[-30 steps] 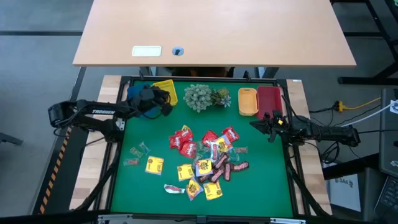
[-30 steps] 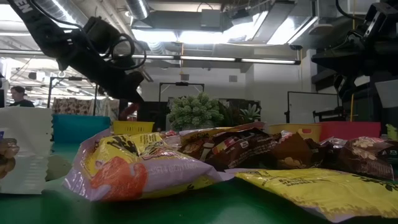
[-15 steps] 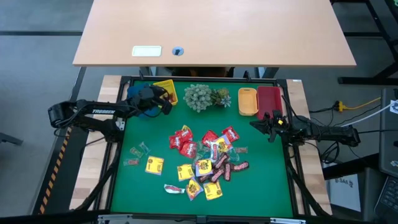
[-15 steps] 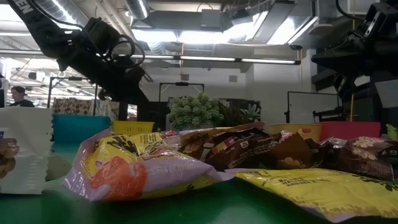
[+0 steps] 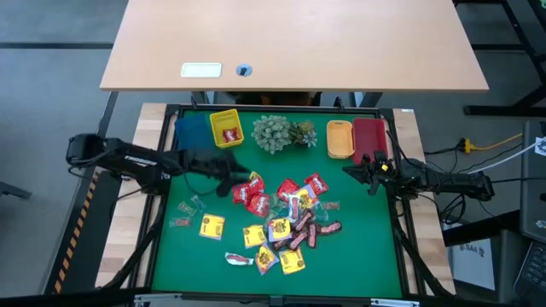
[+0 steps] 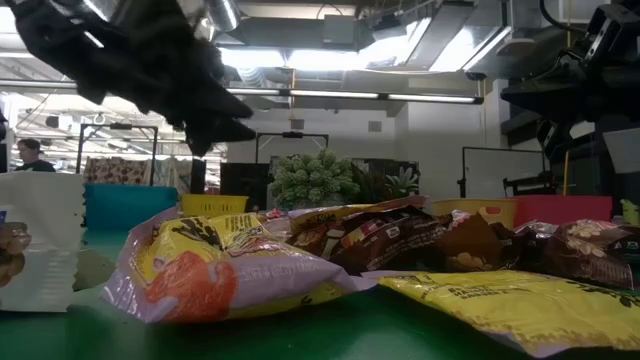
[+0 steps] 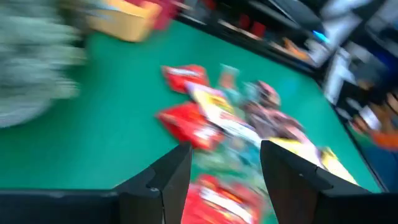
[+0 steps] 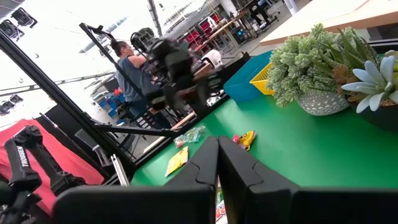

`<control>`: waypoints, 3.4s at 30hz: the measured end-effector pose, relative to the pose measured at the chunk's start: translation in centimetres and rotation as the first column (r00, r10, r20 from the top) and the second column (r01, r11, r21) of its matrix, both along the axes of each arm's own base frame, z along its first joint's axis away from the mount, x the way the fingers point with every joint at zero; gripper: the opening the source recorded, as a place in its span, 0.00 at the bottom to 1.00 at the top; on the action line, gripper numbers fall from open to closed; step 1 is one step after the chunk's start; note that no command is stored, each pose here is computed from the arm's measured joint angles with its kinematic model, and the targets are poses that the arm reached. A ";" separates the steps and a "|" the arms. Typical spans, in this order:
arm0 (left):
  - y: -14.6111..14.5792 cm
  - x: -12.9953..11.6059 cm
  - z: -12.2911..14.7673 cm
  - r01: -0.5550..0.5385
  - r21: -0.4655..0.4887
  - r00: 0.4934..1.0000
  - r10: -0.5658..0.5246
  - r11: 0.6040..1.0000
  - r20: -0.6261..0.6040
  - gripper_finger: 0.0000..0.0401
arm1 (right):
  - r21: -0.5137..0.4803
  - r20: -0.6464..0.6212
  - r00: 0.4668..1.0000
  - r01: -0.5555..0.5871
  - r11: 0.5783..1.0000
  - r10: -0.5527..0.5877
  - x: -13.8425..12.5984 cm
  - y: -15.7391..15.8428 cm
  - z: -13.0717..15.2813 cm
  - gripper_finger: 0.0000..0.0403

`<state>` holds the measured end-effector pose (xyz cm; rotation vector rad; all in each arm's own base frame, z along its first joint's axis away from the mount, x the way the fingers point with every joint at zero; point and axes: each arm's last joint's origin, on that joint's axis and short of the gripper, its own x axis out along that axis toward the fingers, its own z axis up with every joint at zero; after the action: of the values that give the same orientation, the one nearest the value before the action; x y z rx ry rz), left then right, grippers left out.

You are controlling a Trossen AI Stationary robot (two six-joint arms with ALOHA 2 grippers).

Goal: Sort candy
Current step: Put the red candy into the yellow bin

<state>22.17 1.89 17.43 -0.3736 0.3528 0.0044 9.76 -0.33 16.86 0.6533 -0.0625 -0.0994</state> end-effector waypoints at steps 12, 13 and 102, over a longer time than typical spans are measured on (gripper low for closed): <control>-5.9 -1.0 -1.5 0.056 0.150 0.985 -0.030 0.987 -0.171 0.43 | 0.000 0.000 1.000 0.000 1.000 0.000 0.0 0.0 0.0 0.03; -6.0 -1.2 -1.8 0.033 0.156 0.979 -0.001 0.987 -0.202 0.43 | 0.000 0.000 1.000 0.000 1.000 0.000 0.0 0.0 0.0 0.03; -4.4 -0.9 -1.9 -0.341 0.311 0.916 0.388 0.887 -0.105 0.00 | 0.000 0.000 1.000 0.000 1.000 0.000 0.0 0.0 0.0 0.03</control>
<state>21.27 -2.46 15.56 -0.1457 0.4343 0.4572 9.76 -0.32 16.85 0.6533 -0.0621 -0.0992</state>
